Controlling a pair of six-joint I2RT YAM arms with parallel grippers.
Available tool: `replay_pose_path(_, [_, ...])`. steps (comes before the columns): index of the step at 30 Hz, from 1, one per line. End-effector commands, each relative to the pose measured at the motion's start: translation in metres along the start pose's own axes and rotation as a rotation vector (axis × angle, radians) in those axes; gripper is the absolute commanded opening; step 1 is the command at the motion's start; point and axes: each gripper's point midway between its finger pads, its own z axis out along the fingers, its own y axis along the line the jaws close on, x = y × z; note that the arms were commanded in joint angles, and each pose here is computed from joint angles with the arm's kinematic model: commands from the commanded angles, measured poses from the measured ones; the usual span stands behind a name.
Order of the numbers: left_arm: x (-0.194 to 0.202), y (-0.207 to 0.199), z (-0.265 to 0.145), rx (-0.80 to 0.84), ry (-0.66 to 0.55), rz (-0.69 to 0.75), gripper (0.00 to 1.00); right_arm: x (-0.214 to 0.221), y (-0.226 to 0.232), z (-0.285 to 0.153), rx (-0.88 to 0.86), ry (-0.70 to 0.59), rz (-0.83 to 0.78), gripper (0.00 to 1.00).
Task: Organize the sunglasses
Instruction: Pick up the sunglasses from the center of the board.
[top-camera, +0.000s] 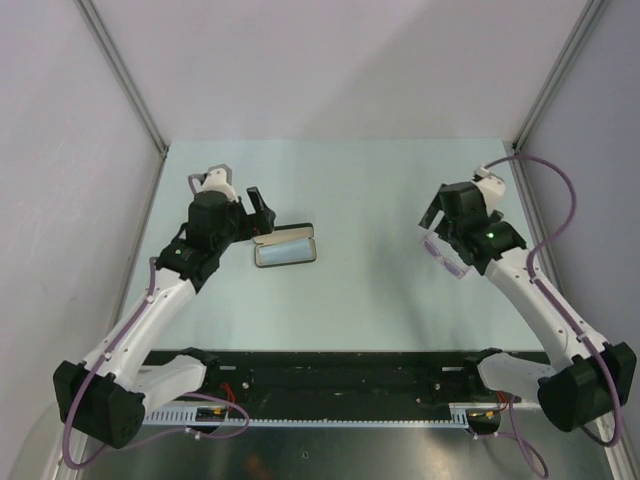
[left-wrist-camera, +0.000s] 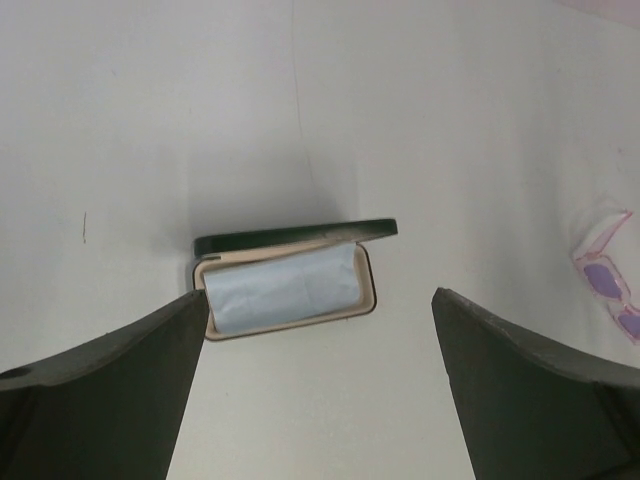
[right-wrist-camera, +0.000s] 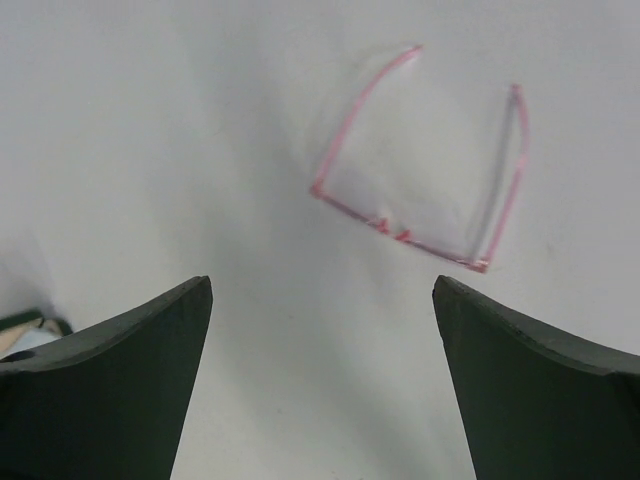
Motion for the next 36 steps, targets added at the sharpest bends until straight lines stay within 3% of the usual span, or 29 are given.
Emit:
replay_pose_path(1, [-0.037,-0.015,-0.020,0.063,-0.099,0.036,1.00,-0.009,-0.051,-0.005,0.137,-0.028,0.141,0.97])
replay_pose_path(10, [-0.045,-0.021,-0.023,0.085,-0.113,0.054,1.00,0.002,-0.149,0.002,0.389,0.055,0.300,0.96])
replay_pose_path(16, [-0.044,-0.025,-0.016,0.098,-0.095,0.065,1.00,0.024,-0.191,0.002,0.481,0.111,0.391,0.97])
replay_pose_path(26, [-0.046,-0.027,-0.009,0.102,-0.087,0.083,1.00,0.049,-0.203,0.017,0.507,0.201,0.429,0.98])
replay_pose_path(36, [-0.041,-0.027,-0.004,0.102,-0.073,0.089,1.00,0.067,-0.172,0.052,0.308,0.334,0.364,0.90])
